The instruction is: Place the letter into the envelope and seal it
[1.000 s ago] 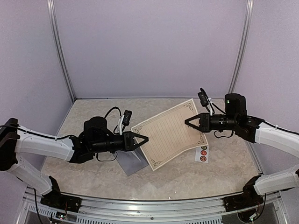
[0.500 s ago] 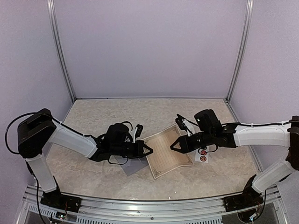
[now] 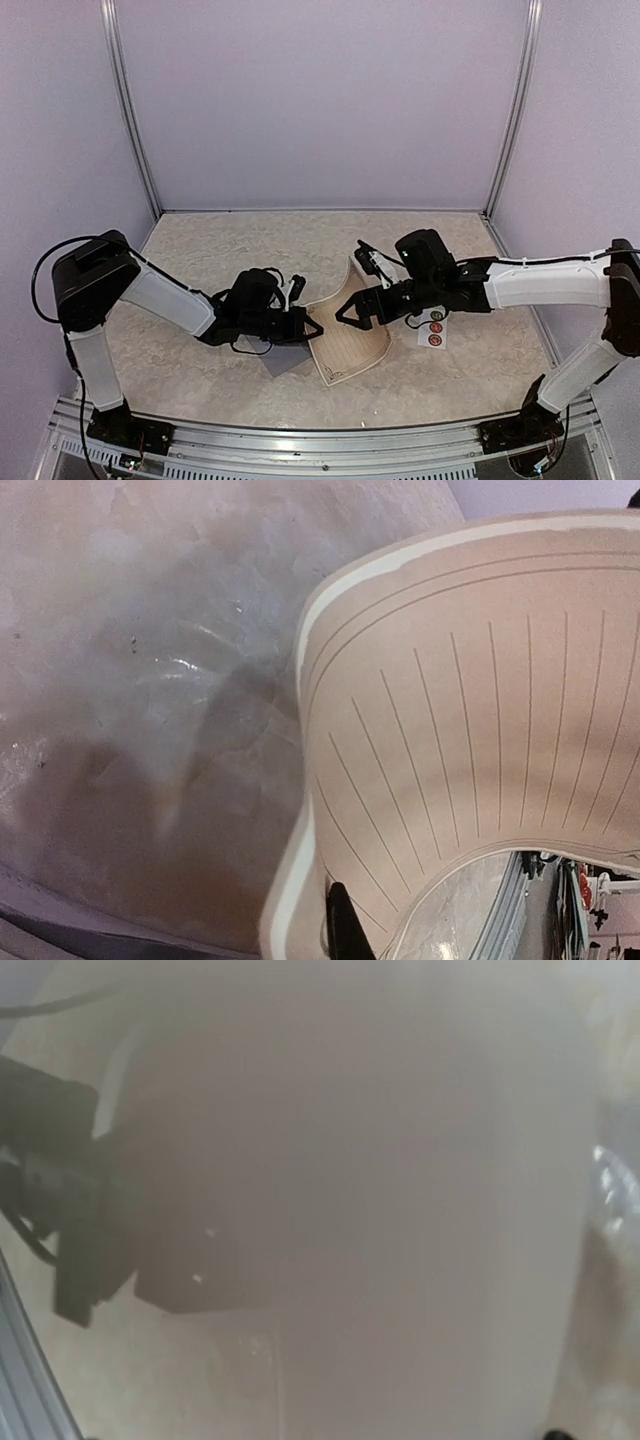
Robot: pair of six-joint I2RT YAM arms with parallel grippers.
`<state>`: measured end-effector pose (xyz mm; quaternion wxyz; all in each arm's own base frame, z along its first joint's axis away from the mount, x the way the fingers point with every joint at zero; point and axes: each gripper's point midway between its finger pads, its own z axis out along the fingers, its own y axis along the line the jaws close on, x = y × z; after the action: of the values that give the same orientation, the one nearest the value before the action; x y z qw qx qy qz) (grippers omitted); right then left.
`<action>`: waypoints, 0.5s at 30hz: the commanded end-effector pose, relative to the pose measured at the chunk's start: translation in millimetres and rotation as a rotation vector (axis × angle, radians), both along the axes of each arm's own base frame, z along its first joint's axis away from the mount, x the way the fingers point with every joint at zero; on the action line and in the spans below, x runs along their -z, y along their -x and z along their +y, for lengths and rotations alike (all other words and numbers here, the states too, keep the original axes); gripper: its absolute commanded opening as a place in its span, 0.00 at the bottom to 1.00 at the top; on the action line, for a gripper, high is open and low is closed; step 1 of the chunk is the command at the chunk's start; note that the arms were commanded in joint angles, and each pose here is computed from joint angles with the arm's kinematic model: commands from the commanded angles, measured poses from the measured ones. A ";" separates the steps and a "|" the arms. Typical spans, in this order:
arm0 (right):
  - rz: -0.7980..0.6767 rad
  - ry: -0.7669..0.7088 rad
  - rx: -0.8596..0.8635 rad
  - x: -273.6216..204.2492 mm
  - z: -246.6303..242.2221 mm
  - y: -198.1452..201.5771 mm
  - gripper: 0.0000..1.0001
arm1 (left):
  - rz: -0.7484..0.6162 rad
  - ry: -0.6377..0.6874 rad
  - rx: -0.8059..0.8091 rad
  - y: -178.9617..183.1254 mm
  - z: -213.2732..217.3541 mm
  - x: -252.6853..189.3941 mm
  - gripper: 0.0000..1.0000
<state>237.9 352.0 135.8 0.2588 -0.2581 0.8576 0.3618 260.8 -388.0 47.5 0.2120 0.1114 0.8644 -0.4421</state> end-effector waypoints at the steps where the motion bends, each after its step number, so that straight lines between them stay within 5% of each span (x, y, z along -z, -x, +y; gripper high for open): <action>1: -0.118 -0.051 0.070 -52.0 -8.2 -19.6 0.93 | -0.043 -0.020 0.064 0.1 0.2 8.6 0.00; 15: -0.086 0.165 0.525 -13.6 -170.8 -98.9 0.95 | -0.099 -0.020 0.148 7.8 4.7 11.6 0.00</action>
<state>333.8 228.1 184.7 0.3860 -0.0992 0.8778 0.2656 257.5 -386.3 41.9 0.2174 0.1755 0.8532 -0.4405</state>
